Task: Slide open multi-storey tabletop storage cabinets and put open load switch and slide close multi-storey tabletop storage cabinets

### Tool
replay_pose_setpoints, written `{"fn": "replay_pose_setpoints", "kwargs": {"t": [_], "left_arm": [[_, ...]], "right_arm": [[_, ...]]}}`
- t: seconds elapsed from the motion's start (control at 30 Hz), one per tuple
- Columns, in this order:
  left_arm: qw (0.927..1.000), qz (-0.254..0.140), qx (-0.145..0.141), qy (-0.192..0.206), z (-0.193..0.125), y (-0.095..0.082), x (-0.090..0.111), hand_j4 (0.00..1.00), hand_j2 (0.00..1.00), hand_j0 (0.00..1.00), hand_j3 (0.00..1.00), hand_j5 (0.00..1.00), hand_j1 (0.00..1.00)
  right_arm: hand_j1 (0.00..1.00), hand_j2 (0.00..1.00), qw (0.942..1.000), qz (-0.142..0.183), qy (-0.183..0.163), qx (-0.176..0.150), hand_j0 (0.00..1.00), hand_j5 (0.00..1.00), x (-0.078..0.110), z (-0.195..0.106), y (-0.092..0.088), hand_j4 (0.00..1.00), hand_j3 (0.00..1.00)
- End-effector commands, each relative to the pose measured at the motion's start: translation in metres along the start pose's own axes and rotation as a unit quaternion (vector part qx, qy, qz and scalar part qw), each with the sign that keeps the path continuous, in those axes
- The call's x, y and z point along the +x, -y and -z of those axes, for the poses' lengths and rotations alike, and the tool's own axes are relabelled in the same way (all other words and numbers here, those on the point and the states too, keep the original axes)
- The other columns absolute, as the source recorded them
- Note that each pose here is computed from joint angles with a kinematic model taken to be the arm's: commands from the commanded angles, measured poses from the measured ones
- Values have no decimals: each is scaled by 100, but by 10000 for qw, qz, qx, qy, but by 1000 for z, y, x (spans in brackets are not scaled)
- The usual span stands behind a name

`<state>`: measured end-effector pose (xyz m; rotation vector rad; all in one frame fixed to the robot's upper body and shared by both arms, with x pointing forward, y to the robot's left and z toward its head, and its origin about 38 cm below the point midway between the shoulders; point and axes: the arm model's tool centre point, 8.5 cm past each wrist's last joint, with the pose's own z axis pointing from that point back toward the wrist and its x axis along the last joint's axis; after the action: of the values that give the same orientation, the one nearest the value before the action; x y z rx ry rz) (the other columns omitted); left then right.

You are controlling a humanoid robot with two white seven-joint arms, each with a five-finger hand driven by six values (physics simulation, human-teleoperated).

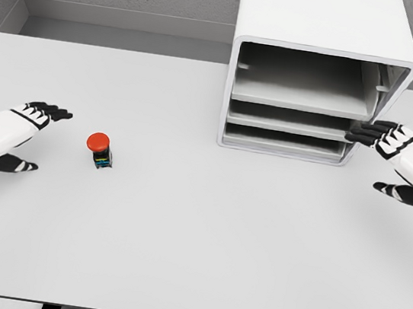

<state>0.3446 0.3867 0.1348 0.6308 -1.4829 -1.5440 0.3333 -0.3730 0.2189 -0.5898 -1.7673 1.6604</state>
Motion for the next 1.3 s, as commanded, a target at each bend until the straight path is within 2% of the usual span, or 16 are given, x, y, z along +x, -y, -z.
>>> {"fn": "replay_pose_setpoints", "kwargs": {"t": [0.0, 0.03, 0.07, 0.17, 0.3, 0.37, 0.47, 0.57, 0.7, 0.8, 0.93, 1.13, 1.27], "left_arm": [[9994, 17, -331, 78, 2, -1, 8, 100, 100, 100, 100, 100, 100], [9991, 66, -400, 76, 2, -5, 8, 100, 100, 100, 100, 100, 100], [9978, 64, -639, 155, 8, -5, 14, 100, 100, 100, 100, 100, 100], [9992, 50, -198, 334, 27, -23, 27, 100, 100, 100, 100, 100, 100], [9987, -15, 326, 397, 38, -41, 37, 100, 100, 100, 100, 100, 100], [9985, -16, 350, 424, 40, -42, 39, 100, 100, 100, 100, 100, 100], [9981, 62, 368, 499, 41, -45, 45, 100, 100, 100, 100, 100, 100], [9985, 112, 281, 465, 39, -42, 44, 100, 100, 100, 100, 100, 100], [9988, 257, -83, 416, 33, -31, 40, 100, 100, 100, 100, 100, 100], [9984, 273, -99, 489, 38, -32, 43, 100, 100, 100, 100, 100, 100], [9971, 440, -280, 558, 47, -24, 53, 100, 100, 100, 100, 100, 100], [9959, 427, -367, 711, 52, -18, 62, 100, 100, 100, 100, 100, 100], [9953, 473, -360, 766, 54, -19, 66, 100, 100, 100, 100, 100, 100]], "right_arm": [[79, 79, 9998, 18, 25, 171, 79, 79, 2, 1, -2, 79, 79], [79, 79, 9998, 4, 26, 189, 79, 79, 2, 1, -3, 79, 79], [79, 79, 9998, -9, 25, 197, 79, 79, 2, 2, -4, 79, 79], [80, 80, 9998, 0, 53, 165, 80, 80, 3, 4, -4, 80, 80], [81, 81, 9997, -100, 195, -124, 81, 81, 7, 22, 8, 81, 81], [84, 84, 9990, -98, 431, -81, 84, 84, 13, 38, 7, 84, 84], [84, 84, 9987, -89, 484, -109, 84, 84, 14, 41, 10, 84, 84], [83, 83, 9984, -71, 518, -203, 83, 83, 16, 45, 12, 83, 83], [83, 83, 9973, -39, 685, -275, 83, 83, 22, 59, 12, 83, 83], [83, 83, 9961, 42, 832, -281, 83, 83, 29, 69, 7, 83, 83], [83, 83, 9950, 114, 960, -242, 83, 83, 36, 80, 2, 83, 83], [82, 82, 9925, 222, 1139, -375, 82, 82, 46, 98, 0, 82, 82], [82, 82, 9927, 281, 1124, -345, 82, 82, 41, 109, -4, 82, 82]]}}
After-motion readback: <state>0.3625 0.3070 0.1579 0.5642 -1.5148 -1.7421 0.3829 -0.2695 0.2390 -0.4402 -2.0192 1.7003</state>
